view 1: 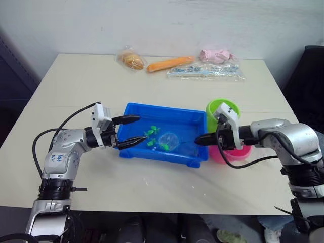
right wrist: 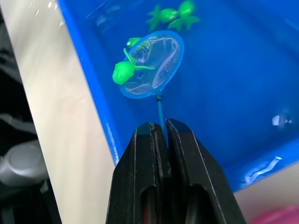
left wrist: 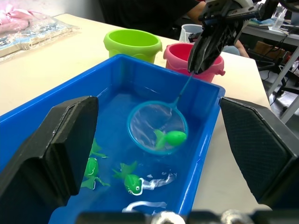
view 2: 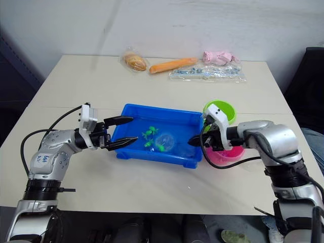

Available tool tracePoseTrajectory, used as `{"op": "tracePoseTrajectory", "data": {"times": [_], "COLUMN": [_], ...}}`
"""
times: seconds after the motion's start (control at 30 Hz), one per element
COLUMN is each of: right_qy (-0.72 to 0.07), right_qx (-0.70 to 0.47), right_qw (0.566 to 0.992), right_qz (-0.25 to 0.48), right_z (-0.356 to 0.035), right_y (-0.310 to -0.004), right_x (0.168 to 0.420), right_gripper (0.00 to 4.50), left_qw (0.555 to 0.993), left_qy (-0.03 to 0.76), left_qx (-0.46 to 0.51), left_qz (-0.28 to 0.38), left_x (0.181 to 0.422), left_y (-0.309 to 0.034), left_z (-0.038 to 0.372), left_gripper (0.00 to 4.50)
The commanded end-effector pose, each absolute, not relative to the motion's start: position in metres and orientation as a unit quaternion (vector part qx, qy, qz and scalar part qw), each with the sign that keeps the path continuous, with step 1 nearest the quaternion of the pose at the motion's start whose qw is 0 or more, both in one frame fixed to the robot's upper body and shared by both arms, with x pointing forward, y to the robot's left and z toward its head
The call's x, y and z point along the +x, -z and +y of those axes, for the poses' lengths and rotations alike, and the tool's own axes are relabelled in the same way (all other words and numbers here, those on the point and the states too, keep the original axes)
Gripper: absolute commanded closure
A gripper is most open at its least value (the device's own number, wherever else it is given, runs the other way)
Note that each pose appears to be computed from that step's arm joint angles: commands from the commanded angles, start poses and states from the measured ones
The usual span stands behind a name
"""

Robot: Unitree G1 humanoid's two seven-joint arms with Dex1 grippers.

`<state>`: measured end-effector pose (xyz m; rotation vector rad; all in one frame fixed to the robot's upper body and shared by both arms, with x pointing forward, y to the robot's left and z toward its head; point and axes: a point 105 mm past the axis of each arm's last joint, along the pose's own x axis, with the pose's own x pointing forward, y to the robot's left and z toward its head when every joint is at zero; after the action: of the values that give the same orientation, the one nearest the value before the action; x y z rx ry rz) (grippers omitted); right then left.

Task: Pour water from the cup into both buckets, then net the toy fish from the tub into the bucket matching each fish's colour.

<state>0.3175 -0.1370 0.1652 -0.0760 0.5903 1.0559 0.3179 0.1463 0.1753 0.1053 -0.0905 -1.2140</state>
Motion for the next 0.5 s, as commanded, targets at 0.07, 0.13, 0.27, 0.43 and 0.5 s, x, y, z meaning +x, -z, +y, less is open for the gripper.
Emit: {"op": "tracePoseTrajectory", "data": {"times": [0.07, 0.13, 0.27, 0.43, 0.5], "right_qy": [-0.494, -0.490, -0.491, -0.489, -0.471], "right_qx": [-0.014, -0.008, 0.005, 0.033, 0.028], "right_qw": [0.829, 0.830, 0.835, 0.851, 0.865], "right_qz": [0.263, 0.264, 0.250, 0.189, 0.170], "right_z": [-0.143, -0.146, -0.154, -0.164, -0.171], "right_y": [-0.181, -0.182, -0.199, -0.234, -0.242], "right_x": [0.317, 0.317, 0.312, 0.297, 0.291], "right_gripper": [4.50, 4.50, 4.50, 4.50, 4.50], "left_qw": [0.818, 0.816, 0.811, 0.800, 0.800], "left_qy": [0.568, 0.570, 0.576, 0.589, 0.586], "left_qx": [0.064, 0.067, 0.075, 0.053, 0.043], "left_qz": [-0.062, -0.062, -0.067, -0.100, -0.120], "left_x": [0.316, 0.315, 0.313, 0.311, 0.314], "left_y": [-0.186, -0.187, -0.193, -0.215, -0.227], "left_z": [0.152, 0.153, 0.157, 0.149, 0.144], "left_gripper": [0.05, 0.05, 0.05, 0.05, 0.05]}}
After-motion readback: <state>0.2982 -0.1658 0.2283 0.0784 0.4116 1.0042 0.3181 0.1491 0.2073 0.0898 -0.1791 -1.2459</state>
